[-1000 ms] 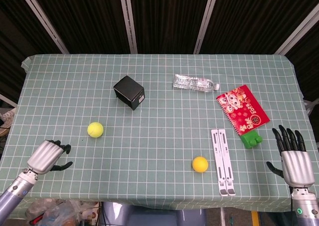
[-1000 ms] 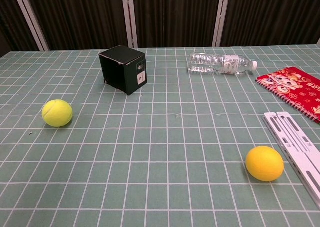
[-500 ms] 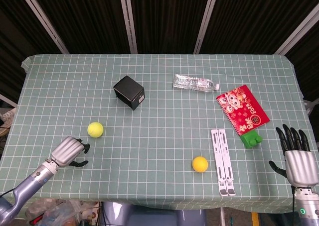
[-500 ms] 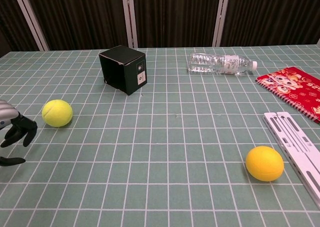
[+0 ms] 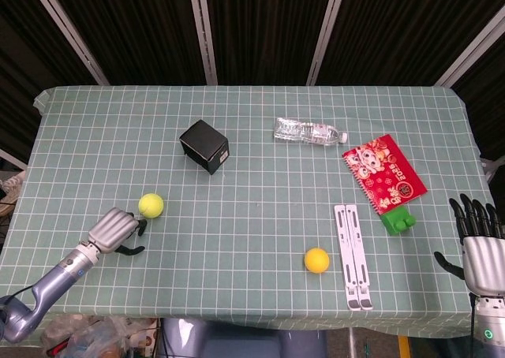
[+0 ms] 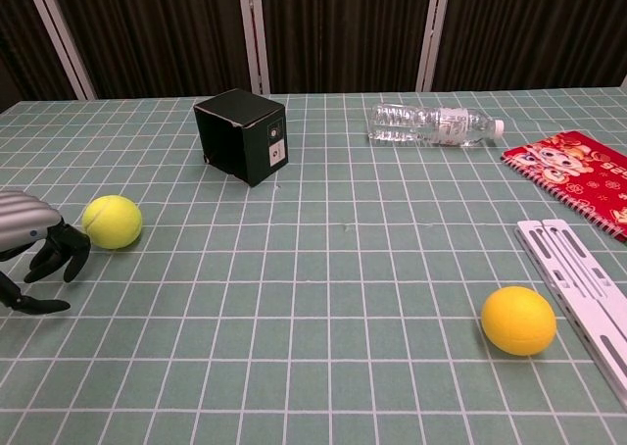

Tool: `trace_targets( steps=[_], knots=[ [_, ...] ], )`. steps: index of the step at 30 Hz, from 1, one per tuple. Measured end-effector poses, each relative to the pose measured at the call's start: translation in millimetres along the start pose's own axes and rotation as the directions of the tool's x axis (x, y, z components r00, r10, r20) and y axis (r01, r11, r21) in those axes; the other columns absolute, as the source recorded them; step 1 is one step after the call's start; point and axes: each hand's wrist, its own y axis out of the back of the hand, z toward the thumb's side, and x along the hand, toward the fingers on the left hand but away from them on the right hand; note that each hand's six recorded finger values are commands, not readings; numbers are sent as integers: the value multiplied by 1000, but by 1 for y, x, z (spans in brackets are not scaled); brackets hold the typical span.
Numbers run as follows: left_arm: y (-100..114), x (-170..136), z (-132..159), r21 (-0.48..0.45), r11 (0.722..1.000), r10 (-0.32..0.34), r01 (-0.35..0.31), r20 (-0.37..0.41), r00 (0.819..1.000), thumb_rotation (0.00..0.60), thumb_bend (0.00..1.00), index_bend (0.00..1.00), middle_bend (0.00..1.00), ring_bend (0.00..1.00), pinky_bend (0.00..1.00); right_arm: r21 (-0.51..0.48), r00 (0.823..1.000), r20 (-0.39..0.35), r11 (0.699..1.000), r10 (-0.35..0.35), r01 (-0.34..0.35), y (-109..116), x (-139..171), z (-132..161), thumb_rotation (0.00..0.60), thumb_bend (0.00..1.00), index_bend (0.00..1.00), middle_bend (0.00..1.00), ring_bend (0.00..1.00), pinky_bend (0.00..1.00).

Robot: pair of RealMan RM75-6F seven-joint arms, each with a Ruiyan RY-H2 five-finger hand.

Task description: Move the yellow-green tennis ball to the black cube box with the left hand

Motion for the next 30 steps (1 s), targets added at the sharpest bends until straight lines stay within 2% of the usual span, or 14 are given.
trace_targets(
  steps=[5,9,19,30],
  knots=[
    [-1,8,0,-50,999,-13,13,0,1000,448,204,549,713,566,714,6,1000,6,1000,-3,3,0,0,-1,600,193,0,0,0,0],
    [1,16,-2,-50,999,-5,5,0,1000,452,204,551,712,567,714,6,1000,16,1000,-5,4,-1,0,-3,600,193,0,0,0,0],
    [10,36,-4,-91,995,-28,29,17,999,532,204,577,716,566,714,11,999,32,1000,-17,17,2,-2,-7,600,193,0,0,0,0],
    [18,50,-3,-99,993,-59,64,49,997,537,203,590,717,566,714,14,998,58,1000,-28,27,4,-3,-13,600,194,0,0,0,0]
  ],
)
